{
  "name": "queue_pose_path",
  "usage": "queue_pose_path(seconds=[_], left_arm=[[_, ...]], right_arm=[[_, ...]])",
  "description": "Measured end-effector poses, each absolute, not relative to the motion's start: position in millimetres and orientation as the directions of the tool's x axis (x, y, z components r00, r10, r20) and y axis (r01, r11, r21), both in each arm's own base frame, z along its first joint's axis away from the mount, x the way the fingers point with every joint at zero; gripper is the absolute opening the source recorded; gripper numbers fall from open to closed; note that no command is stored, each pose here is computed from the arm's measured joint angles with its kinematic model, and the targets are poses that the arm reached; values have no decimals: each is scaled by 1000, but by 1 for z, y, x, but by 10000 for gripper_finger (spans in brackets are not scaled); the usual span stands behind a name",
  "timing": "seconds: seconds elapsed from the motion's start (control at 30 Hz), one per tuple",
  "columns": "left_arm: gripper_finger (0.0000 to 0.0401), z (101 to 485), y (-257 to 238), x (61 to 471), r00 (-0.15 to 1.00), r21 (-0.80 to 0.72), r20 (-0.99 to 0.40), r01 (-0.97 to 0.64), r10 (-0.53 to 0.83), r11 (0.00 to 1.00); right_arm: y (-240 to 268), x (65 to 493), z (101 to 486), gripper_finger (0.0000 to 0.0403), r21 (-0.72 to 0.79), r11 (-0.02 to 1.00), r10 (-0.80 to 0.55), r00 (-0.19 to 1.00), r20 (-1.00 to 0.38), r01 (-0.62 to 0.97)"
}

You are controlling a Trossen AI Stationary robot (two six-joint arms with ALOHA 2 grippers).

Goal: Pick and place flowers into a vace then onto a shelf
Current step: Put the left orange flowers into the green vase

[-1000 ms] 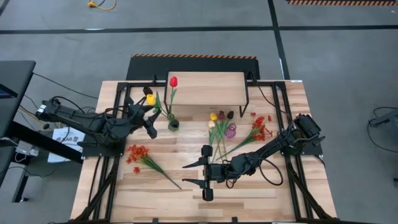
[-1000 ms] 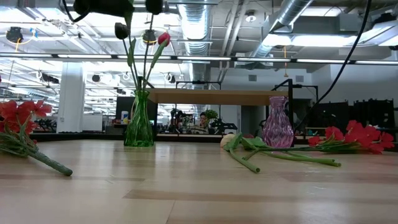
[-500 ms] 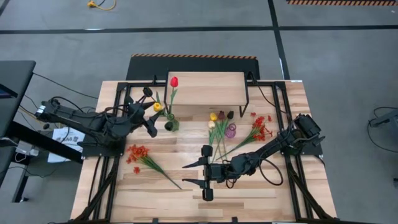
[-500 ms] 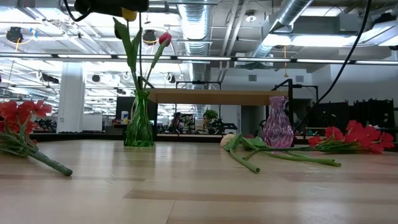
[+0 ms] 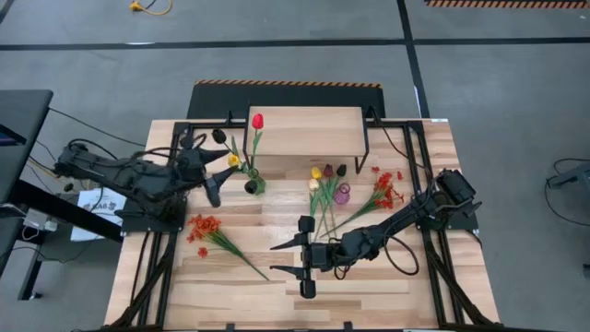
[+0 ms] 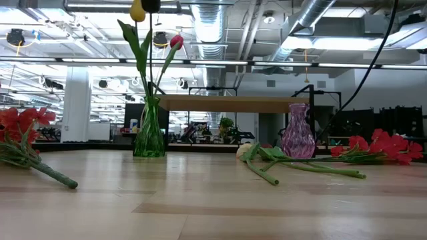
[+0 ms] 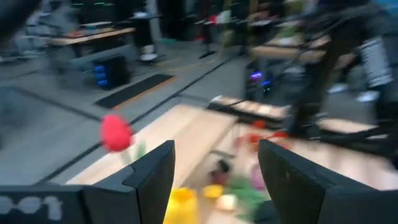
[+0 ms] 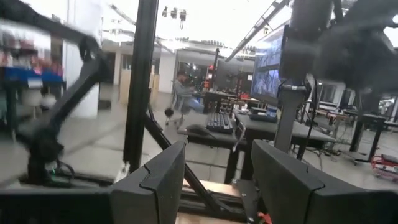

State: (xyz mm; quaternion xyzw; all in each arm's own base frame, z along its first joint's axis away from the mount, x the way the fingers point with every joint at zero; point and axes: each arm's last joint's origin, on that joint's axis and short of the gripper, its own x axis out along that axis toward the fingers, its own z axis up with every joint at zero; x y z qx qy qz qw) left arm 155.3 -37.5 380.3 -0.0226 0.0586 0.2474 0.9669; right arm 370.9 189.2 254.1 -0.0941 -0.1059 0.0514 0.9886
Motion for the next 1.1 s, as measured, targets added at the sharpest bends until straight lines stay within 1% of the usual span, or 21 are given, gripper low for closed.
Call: queue_pose_path(seconds=[0.07, 0.13, 0.2, 0.27, 0.37, 0.47, 0.6, 0.7, 0.77, 0.87, 0.97, 1.1], left_arm=[[220, 388, -43, 150, 917, -42, -109, -390, 384, 920], [220, 393, -50, 145, 962, -69, -93, -263, 256, 962], [220, 394, -56, 140, 985, -79, -91, -153, 146, 985], [220, 393, -62, 138, 992, -79, -101, -87, 79, 993], [220, 390, -69, 135, 992, -76, -128, -35, 25, 997], [220, 384, -75, 135, 985, -60, -172, -14, 3, 998], [220, 375, -78, 137, 969, -24, -249, -13, 7, 1000], [220, 370, -77, 136, 956, -13, -292, -20, 16, 1000], [220, 369, -77, 136, 954, -31, -300, -29, 19, 999], [220, 369, -77, 136, 954, -22, -298, -29, 21, 999], [220, 370, -76, 135, 955, -18, -295, -30, 23, 999], [220, 369, -77, 136, 955, -13, -297, -30, 25, 999]], right_arm=[[193, 371, 252, 177, -251, 964, 128, 979, 157, -85], [198, 373, 254, 177, -296, 949, 142, 984, 104, -105], [203, 377, 258, 177, -318, 939, 150, 988, 41, -130], [205, 381, 261, 177, -304, 941, 151, 988, -28, -152], [199, 387, 263, 177, -235, 960, 129, 986, -108, -152], [189, 391, 256, 177, -155, 980, 97, 977, -189, -127], [178, 394, 247, 177, -27, 997, 61, 958, -281, -72], [180, 395, 230, 175, 32, 999, 50, 934, -353, -41], [185, 396, 216, 171, 25, 999, 51, 921, -386, -45], [193, 408, 199, 160, 48, 998, 58, 927, -370, -43], [194, 423, 177, 148, 17, 1000, 12, 912, -410, -6], [191, 446, 170, 131, 31, 999, 6, 917, -399, 7]])
